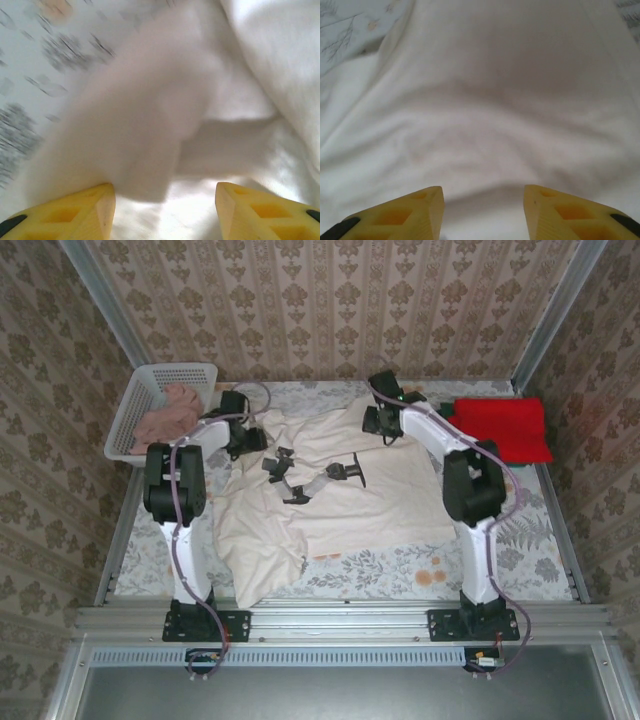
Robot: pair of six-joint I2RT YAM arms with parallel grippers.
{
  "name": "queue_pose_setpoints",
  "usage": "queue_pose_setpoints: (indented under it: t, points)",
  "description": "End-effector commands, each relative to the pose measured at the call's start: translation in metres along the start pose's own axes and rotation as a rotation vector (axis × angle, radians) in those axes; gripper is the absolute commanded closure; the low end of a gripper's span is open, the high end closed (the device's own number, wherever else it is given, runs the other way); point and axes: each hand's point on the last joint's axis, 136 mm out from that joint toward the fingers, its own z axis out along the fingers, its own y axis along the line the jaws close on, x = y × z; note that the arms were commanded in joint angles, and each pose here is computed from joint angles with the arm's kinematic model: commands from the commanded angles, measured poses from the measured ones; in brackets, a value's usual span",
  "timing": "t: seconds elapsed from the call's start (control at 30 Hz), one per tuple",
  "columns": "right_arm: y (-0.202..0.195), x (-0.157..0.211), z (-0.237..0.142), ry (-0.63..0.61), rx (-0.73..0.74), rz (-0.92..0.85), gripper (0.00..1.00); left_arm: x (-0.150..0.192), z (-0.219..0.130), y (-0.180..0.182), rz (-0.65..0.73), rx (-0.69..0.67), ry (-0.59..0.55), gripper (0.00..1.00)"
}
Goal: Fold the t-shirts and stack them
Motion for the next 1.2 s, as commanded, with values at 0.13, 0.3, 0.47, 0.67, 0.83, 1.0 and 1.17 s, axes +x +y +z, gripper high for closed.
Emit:
queue_pose_setpoints:
  t: [0.13, 0.3, 0.47, 0.67, 0.83, 1.0, 1.17]
  points:
    - [-0.042, 0.013, 0.072, 0.222, 0.115, 0.056, 0.54, -0.012, 0.007, 0.049, -0.045, -0.18, 0.027, 0.43]
    - [-0.071, 0.005, 0.084, 0.237, 0.125, 0.17, 0.54, -0.016, 0.005, 0.057, -0.044, -0.242, 0.054, 0.43]
    - [-0.111, 0.004, 0.082, 0.261, 0.164, 0.221, 0.55, -0.017, 0.0, 0.066, -0.057, -0.268, 0.055, 0.43]
    - [-0.134, 0.0, 0.063, 0.227, 0.159, 0.245, 0.56, -0.019, -0.013, 0.08, -0.065, -0.329, 0.062, 0.43]
    - [-0.125, -0.018, 0.027, 0.137, 0.119, 0.254, 0.56, -0.035, -0.023, 0.069, -0.045, -0.295, 0.025, 0.42]
    - [-0.105, -0.028, -0.012, 0.058, 0.085, 0.213, 0.56, -0.056, -0.046, 0.06, -0.022, -0.298, -0.028, 0.38]
    - [-0.061, -0.011, -0.028, 0.018, 0.005, 0.129, 0.55, -0.073, -0.07, 0.013, 0.082, -0.243, -0.119, 0.32]
